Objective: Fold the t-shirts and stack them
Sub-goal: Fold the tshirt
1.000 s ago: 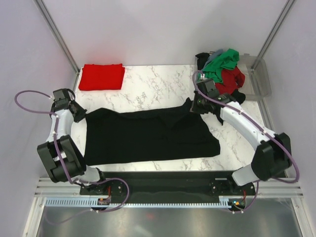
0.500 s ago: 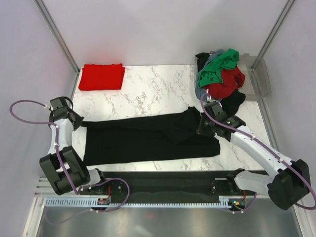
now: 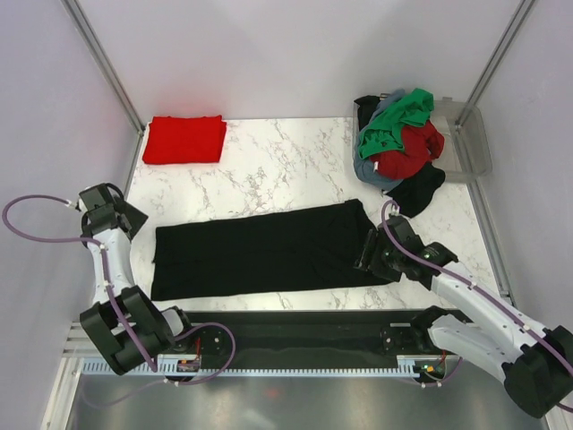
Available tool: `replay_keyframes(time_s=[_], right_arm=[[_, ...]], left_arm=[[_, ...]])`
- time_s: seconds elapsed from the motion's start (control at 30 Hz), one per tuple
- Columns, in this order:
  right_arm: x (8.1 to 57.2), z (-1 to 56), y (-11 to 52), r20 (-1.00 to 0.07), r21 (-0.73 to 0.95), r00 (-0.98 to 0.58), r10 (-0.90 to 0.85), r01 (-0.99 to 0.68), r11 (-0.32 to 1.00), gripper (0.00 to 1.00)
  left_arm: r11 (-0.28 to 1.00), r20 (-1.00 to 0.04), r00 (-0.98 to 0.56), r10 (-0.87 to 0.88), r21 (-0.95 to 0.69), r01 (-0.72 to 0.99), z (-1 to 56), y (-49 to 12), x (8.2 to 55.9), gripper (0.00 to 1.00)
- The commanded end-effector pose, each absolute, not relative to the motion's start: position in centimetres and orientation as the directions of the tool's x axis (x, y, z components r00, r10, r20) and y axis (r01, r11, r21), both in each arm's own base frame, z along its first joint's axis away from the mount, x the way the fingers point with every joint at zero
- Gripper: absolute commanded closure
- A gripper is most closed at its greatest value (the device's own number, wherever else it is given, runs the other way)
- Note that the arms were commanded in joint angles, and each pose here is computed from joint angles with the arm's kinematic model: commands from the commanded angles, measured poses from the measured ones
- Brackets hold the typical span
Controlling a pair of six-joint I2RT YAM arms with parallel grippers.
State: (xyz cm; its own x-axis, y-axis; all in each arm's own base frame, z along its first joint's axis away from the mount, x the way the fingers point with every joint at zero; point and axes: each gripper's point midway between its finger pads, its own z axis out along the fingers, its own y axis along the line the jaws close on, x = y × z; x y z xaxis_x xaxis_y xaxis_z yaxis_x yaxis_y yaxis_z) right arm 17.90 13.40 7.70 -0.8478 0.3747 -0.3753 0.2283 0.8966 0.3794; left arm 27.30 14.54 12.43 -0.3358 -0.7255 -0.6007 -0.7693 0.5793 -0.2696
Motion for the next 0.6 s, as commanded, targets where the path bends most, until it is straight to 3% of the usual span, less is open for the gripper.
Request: replay_keyframes(time_s=[0.0, 0.13, 0.23, 0.4, 0.57], right_arm=[[18.6, 9.1, 13.9, -0.398, 0.413, -0.825, 0.400, 0.228, 0.882, 0.27], [20.5, 10.2, 15.2, -0.419, 0.427, -0.824, 0.381, 0.192, 0.884, 0.27], [22.2, 10.2, 17.1, -0.421, 0.424, -0.836, 0.352, 0.162, 0.891, 0.28], [24.4, 6.2, 19.9, -0.361, 0.403, -0.878, 0.312, 0.155, 0.902, 0.26], [25.6, 2.9, 20.2, -0.316, 0.322, -0.907, 0.278, 0.173, 0.931, 0.25]], left_arm=[[0.599, -0.629, -0.302, -0.716, -0.332, -0.728, 14.2, 14.0, 28.2, 0.37], [0.718, -0.686, -0.378, -0.622, -0.307, -0.625, 16.0, 11.0, 30.2, 0.35], [0.811, -0.663, -0.508, -0.549, -0.275, -0.517, 15.2, 7.2, 31.9, 0.35], [0.878, -0.570, -0.673, -0.472, -0.235, -0.416, 11.3, 1.7, 31.7, 0.37], [0.872, -0.395, -0.778, -0.489, -0.239, -0.426, 5.9, -1.3, 29.6, 0.37]])
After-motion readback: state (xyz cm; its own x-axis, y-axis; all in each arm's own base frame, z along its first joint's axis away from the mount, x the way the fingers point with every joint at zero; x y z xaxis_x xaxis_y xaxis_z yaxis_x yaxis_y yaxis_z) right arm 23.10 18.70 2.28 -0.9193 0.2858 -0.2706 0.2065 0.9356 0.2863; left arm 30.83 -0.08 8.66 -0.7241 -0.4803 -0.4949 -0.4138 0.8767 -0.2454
